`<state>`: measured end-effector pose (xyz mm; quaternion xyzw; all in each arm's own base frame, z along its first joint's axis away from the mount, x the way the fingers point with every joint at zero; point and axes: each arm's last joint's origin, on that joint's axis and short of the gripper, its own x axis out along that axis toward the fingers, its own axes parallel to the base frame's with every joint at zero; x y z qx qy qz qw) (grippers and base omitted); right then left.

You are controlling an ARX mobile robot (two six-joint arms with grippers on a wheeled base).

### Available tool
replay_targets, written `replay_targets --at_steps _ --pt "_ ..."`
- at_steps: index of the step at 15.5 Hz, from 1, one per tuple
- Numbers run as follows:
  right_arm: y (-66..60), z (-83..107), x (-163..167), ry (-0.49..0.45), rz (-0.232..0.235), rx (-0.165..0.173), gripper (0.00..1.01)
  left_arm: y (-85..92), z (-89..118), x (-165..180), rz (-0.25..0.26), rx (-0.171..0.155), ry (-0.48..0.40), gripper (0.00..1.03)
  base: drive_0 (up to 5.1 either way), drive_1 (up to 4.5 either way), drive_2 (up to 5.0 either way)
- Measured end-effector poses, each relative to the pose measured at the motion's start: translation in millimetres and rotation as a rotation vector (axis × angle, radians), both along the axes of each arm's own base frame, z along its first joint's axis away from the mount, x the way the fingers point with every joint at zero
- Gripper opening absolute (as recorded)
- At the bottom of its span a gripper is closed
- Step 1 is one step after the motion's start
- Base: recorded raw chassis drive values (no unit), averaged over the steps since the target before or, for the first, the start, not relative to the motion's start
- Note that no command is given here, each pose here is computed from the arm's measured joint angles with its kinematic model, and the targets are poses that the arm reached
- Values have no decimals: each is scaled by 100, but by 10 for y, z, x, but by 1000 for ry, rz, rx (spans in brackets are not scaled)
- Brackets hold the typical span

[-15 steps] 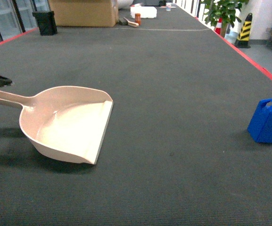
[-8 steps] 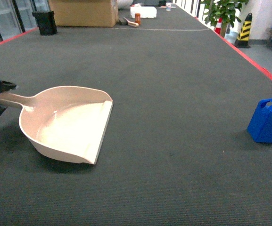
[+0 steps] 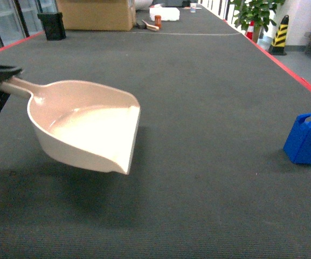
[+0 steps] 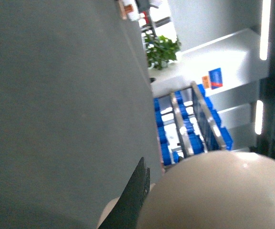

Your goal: Place part in tray to right shelf

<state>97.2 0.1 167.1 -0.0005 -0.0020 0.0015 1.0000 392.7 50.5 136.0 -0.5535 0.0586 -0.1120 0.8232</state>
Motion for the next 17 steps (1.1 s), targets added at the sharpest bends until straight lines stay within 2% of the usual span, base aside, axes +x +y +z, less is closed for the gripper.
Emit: replay_targets --at_steps 2,3,6,8,10,11,12,13,14,17 --pt "0 0 0 0 0 0 98 -333 324 -114 -98 -41 -127 13 0 0 0" --pt "0 0 0 0 0 0 98 -501 395 -141 -144 -73 -132 13 0 0 0" --pt "0 0 0 0 0 0 98 -1007 347 -262 -237 -158 -71 13 0 0 0" --pt "0 0 0 0 0 0 98 -1408 335 -363 -312 -214 -40 13 0 0 0" --pt "0 0 0 0 0 0 98 -1742 216 -437 -362 -278 26 13 0 0 0" --pt "0 0 0 0 0 0 98 -1876 32 -421 -338 -365 114 13 0 0 0" --pt "0 0 0 0 0 0 98 -1932 -2 -380 -321 -414 135 13 0 0 0" --pt "0 0 0 0 0 0 98 -1958 42 -354 -316 -434 119 13 0 0 0" --pt "0 0 0 0 0 0 98 -2007 83 -343 -333 -442 105 13 0 0 0" --pt "0 0 0 0 0 0 98 -2065 75 -368 -355 -436 114 13 0 0 0"
